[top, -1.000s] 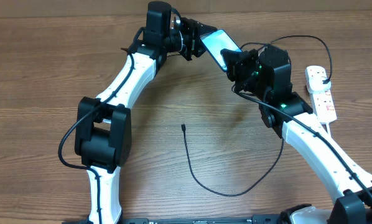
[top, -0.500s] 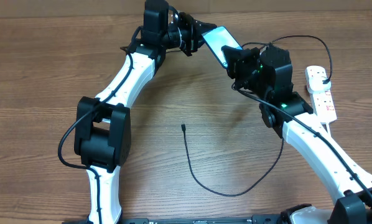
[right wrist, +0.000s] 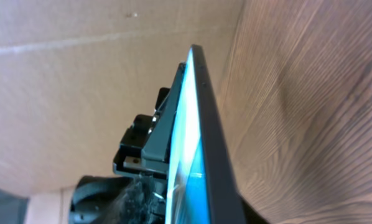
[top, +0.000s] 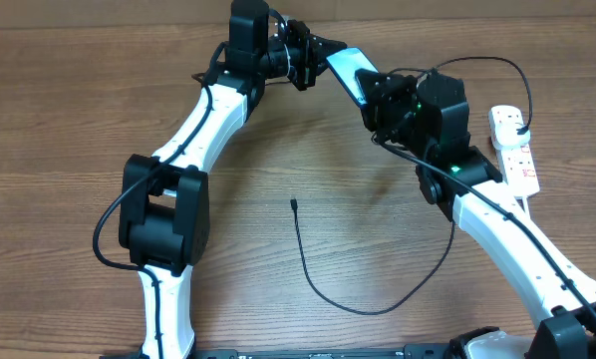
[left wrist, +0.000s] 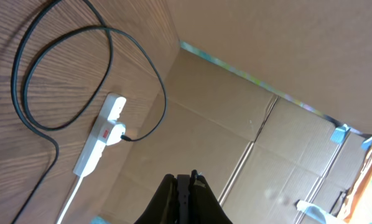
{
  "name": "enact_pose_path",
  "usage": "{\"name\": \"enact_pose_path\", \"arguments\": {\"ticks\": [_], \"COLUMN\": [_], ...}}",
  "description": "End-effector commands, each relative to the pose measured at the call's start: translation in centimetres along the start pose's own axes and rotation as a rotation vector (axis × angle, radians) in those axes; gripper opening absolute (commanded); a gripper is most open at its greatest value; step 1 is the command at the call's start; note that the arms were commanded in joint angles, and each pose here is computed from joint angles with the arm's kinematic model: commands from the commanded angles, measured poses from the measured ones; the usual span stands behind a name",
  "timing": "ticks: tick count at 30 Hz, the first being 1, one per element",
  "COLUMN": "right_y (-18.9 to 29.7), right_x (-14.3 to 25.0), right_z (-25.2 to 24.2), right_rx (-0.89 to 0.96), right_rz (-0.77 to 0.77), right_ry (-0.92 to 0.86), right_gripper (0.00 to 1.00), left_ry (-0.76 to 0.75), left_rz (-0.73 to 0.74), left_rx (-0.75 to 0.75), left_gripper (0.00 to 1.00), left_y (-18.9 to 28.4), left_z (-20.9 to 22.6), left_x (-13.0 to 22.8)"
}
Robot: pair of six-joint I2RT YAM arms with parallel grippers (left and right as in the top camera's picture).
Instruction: Plug charger to phone and switch on socket
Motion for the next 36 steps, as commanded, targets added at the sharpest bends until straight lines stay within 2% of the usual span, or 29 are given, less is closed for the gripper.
{"name": "enact_pose_path", "arguments": {"ticks": [1,4,7,14,15,16,17,19,21,27,36], "right_y": [0.6,0.5,0.6,0.7,0.7,0.7,0.7,0.7,0.8,1.0,0.4], "right_x": [0.4,0.2,-0.2,-1.1,-1.0,-0.6,-0.1,0.4,0.5,0.4,0.6], "right_z": [1.3,1.1,0.5,-0.9,-1.2,-1.6,-1.8,-2.3,-3.1,-4.6,-6.1], "right_rx": [-0.033,-0.022,0.008,0.098,0.111,0.128,0.132,0.14,0.17,0.239,0.279], "right_rz": [0.005,-0.013,-0.045,-0.095,-0.086,-0.043,0.005,0.064,0.092,0.125,0.176], "right_ry": [0.043,0.045,0.068,0.389,0.427,0.501,0.593,0.722,0.769,0.798,0.788], "right_gripper": [0.47,0.54,0.56,0.58,0.63,0.74,0.78,0.78,0.79,0.79,0.75], "left_ry": [-0.06,-0.12,-0.172,-0.285,-0.302,-0.327,-0.358,-0.416,-0.455,-0.492,-0.483], "left_rz": [0.042,0.024,0.019,0.059,0.07,0.087,0.104,0.138,0.17,0.207,0.209], "left_rx": [0.015,0.016,0.019,0.04,0.043,0.049,0.056,0.071,0.087,0.116,0.118], "left_gripper": [0.04,0.04,0.04,0.04,0.04,0.04,0.04,0.04,0.04,0.04,0.04], "left_y": [0.2,0.3,0.7,3.5,4.0,4.4,4.9,6.0,7.0,9.5,9.9], "left_z": [-1.0,-1.1,-1.1,-1.4,-1.3,-1.4,-1.4,-1.5,-1.5,-1.6,-1.6], "left_x": [0.8,0.4,0.1,-1.6,-1.8,-1.9,-2.0,-2.2,-2.3,-3.2,-3.4]}}
Point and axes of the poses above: each gripper's point midway between its finger pads, its own y axis back along the fingers, its own z axis along the line the jaws close on, x = y × z, the point moved 5 cm from there along y, back along the fingers, and after that the axes turned 2 degrees about -y, right-handed, at the moved point
